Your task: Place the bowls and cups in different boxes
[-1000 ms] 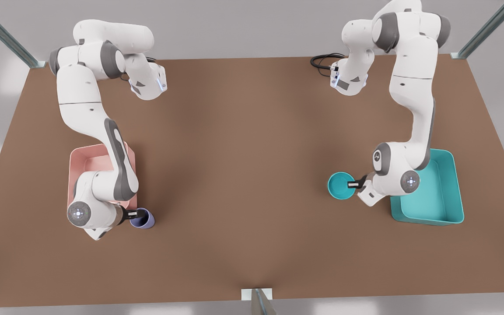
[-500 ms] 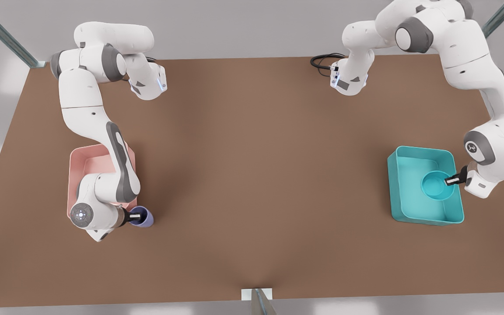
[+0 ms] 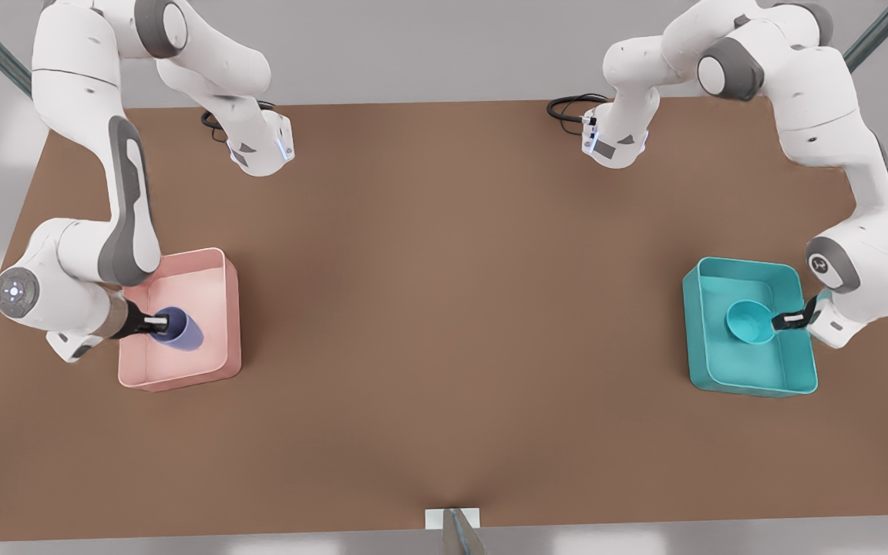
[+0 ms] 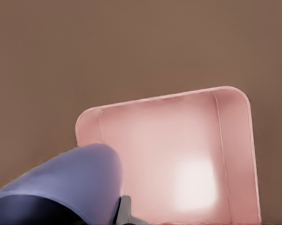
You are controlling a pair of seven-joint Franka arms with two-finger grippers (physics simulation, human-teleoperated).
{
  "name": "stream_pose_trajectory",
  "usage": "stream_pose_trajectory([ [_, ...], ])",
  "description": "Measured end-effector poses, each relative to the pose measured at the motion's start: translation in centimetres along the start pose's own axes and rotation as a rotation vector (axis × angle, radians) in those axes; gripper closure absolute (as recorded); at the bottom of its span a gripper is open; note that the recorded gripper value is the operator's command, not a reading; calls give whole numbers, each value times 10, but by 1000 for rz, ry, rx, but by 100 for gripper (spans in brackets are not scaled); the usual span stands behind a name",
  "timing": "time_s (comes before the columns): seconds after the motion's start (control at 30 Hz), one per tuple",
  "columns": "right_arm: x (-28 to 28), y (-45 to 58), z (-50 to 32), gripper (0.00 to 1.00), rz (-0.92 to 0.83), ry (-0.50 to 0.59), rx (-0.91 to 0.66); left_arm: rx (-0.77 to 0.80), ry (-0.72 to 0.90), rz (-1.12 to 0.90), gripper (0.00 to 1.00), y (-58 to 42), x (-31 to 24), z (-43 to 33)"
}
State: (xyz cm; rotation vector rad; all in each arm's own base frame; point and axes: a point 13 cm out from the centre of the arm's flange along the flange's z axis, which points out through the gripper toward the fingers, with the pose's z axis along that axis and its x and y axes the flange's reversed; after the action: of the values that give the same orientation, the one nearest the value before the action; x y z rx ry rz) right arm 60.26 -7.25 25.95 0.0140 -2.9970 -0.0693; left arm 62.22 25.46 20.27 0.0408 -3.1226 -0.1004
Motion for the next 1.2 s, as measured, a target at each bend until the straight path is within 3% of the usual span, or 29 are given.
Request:
stream_pose_trajectory([
  [0.1,17,-45,26,79,19,53,5,-2,-69,183,0,-102,-37,-150],
  [0.23,32,-62,91,79,-6,110,-1,32,-13,386,0,-259,-6,-234],
  [0.63,-7,-63,143,79,-105,0,14,24,192,332,0,-295,51,-230],
  [0.67,-8,-62,145,59,-109,-3,13,24,199,324,0,-295,53,-230],
  [0.7,-9,-62,146,10,-113,-5,13,23,205,316,0,-294,55,-230],
  [0.73,-10,-62,147,0,-116,-8,17,23,210,309,0,-294,57,-231],
  [1.2,-19,-58,119,0,-123,-46,22,12,247,244,0,-294,67,-231],
])
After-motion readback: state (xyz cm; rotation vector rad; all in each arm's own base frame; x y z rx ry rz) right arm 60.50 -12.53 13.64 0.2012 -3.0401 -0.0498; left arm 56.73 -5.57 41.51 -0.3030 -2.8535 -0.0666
